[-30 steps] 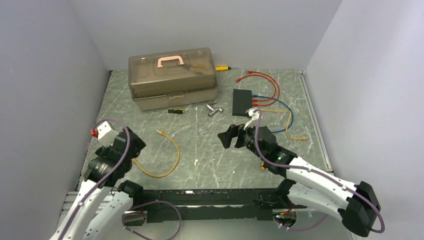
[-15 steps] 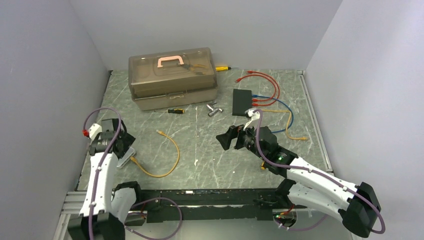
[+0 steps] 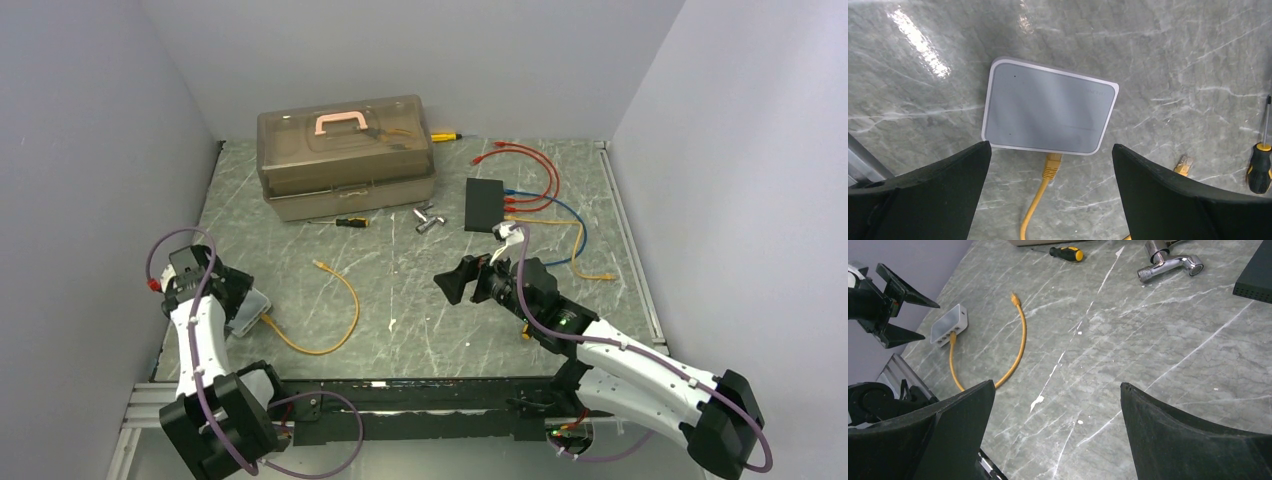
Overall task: Pull the plug from the switch port
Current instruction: Move the switch port to the switch port.
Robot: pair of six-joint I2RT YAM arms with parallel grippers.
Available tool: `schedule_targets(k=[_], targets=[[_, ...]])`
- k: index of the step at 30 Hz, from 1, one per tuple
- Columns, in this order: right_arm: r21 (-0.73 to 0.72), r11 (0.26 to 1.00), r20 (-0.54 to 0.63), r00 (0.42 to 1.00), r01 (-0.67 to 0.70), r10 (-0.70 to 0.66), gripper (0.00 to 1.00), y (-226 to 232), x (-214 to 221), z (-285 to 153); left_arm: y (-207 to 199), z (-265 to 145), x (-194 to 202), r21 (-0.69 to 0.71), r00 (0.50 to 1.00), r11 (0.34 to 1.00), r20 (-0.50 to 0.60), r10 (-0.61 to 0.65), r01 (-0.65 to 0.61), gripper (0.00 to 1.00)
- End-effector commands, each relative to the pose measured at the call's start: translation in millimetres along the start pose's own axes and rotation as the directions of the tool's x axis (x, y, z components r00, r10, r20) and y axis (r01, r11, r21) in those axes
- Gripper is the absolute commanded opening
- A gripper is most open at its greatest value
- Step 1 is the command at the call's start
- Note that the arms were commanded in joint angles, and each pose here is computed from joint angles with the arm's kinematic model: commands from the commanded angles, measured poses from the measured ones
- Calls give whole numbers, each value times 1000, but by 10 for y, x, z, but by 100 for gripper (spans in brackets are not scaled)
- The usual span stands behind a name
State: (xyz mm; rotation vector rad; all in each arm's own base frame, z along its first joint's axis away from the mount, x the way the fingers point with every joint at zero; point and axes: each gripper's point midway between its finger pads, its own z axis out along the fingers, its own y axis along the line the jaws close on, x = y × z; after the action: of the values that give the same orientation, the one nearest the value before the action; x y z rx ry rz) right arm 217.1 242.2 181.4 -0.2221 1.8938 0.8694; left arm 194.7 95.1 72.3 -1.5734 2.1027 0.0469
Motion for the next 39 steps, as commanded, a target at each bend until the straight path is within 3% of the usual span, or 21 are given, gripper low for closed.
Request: schedule_targets(k=[1, 14, 25, 39], targets=[[-31, 1000, 34, 999, 1, 0, 100, 78, -88, 4, -74, 16, -20, 51, 1000, 999, 12, -7, 6, 99], [-39, 999, 19, 1000, -6, 7, 100, 95, -58, 13, 183, 133, -19, -67, 995, 994, 61, -82, 86, 99], [-70, 997, -17, 1000, -12, 11, 99, 159, 1, 61, 255, 272, -19, -154, 999, 987, 16, -46, 48, 99], [-53, 999, 7, 1000, -8, 8, 99, 125, -46, 10, 19, 491, 178, -89, 996, 996, -86, 10, -18, 89]])
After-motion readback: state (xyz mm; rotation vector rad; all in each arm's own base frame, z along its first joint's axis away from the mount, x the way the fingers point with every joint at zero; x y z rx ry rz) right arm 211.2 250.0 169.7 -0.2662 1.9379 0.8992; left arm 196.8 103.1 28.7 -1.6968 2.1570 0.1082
